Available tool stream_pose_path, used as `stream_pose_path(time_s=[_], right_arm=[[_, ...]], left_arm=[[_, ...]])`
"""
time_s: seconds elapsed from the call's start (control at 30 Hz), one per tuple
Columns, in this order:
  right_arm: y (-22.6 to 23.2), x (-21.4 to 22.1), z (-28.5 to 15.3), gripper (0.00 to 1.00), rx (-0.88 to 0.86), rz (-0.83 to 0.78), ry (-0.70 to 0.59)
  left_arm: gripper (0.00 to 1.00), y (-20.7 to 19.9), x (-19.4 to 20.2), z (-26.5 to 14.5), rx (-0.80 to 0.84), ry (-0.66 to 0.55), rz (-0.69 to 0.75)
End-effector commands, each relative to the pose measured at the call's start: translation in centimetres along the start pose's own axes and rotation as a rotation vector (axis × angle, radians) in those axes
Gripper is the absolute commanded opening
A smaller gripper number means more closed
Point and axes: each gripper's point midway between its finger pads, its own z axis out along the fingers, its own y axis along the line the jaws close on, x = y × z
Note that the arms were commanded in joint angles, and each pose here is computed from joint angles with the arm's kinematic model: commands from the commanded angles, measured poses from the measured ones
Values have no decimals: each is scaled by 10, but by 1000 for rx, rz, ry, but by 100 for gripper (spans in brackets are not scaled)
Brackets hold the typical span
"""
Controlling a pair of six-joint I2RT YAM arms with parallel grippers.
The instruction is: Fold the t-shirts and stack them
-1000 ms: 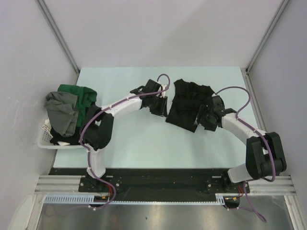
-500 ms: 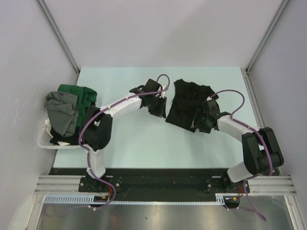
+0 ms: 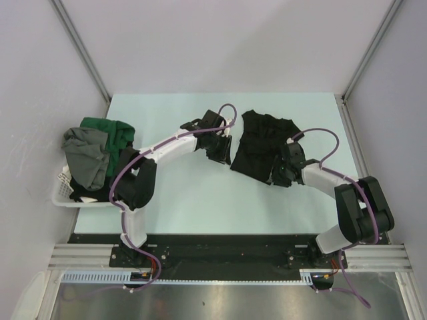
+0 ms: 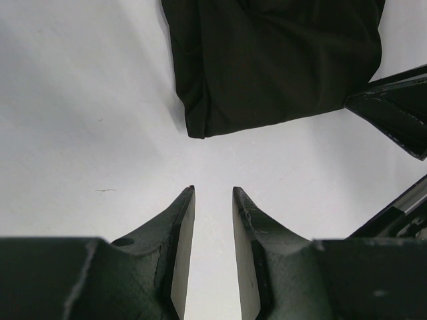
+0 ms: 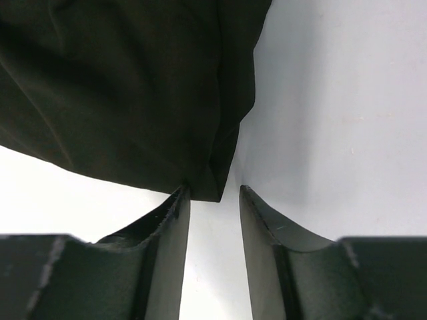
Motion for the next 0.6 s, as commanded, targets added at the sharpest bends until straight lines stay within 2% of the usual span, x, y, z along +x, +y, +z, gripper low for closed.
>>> stream_pose_path(time_s=[0.0,0.33,0.57], right_arm=[[5,-1,6,37,-24,-17,-17],[11,1,15,27,-51,-22,-8],[11,5,17,14,-62,-30,14]], left_arm=[[34,-16,-23,-24,21,-80,53],[34,-15,-21,-19,19,-67,53],[34,-13,-17,-16,18,-58,52]])
